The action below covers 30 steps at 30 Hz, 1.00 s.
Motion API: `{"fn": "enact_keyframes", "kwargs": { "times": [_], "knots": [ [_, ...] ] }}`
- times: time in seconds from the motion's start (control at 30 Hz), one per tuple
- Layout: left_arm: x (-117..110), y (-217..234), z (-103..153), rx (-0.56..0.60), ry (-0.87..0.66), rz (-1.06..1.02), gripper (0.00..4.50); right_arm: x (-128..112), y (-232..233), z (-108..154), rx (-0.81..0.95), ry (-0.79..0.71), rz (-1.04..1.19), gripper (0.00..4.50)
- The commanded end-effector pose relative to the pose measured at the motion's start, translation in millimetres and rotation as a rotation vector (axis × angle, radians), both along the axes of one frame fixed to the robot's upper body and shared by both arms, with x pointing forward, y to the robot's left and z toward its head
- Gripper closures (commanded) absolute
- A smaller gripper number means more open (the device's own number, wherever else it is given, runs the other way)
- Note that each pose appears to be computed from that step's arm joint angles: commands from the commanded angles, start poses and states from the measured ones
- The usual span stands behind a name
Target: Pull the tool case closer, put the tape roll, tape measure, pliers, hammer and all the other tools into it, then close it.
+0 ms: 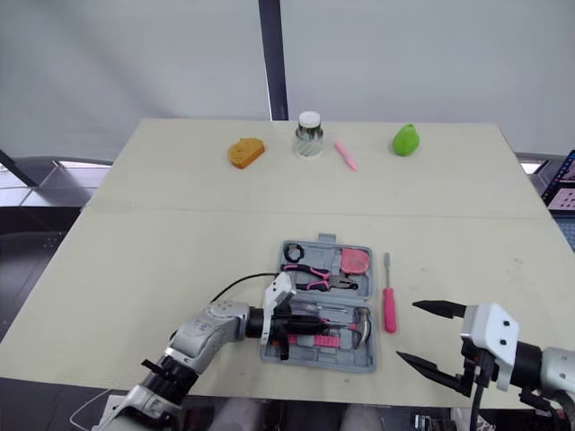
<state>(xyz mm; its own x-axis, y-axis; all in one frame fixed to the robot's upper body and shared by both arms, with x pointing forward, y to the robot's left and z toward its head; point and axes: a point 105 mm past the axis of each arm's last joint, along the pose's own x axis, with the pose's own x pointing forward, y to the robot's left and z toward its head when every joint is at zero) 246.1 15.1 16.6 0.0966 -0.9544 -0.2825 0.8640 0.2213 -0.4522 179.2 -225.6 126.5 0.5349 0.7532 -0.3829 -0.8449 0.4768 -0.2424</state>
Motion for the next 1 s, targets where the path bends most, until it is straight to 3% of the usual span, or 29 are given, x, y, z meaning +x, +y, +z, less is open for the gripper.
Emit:
{"fn": "enact_keyframes", "kwargs": {
  "times": [0.03, 0.33, 0.5, 1.0],
  "knots": [
    [-10, 20, -9, 0.045, 0.043, 0.033, 4.48, 1, 1, 5, -0.002, -0.030, 0.012, 0.00],
    [0, 18, 40, -0.035, -0.300, 0.045, 4.48, 3, 1, 5, 0.002, -0.035, 0.016, 0.00],
    [3, 14, 50, -0.036, -0.443, 0.025, 4.48, 3, 0, 5, 0.001, -0.034, 0.015, 0.00],
    [-2, -1, 18, 0.054, -0.487, -0.089, 4.48, -1, -1, 7, -0.004, -0.030, 0.007, 0.00]
  ]
}}
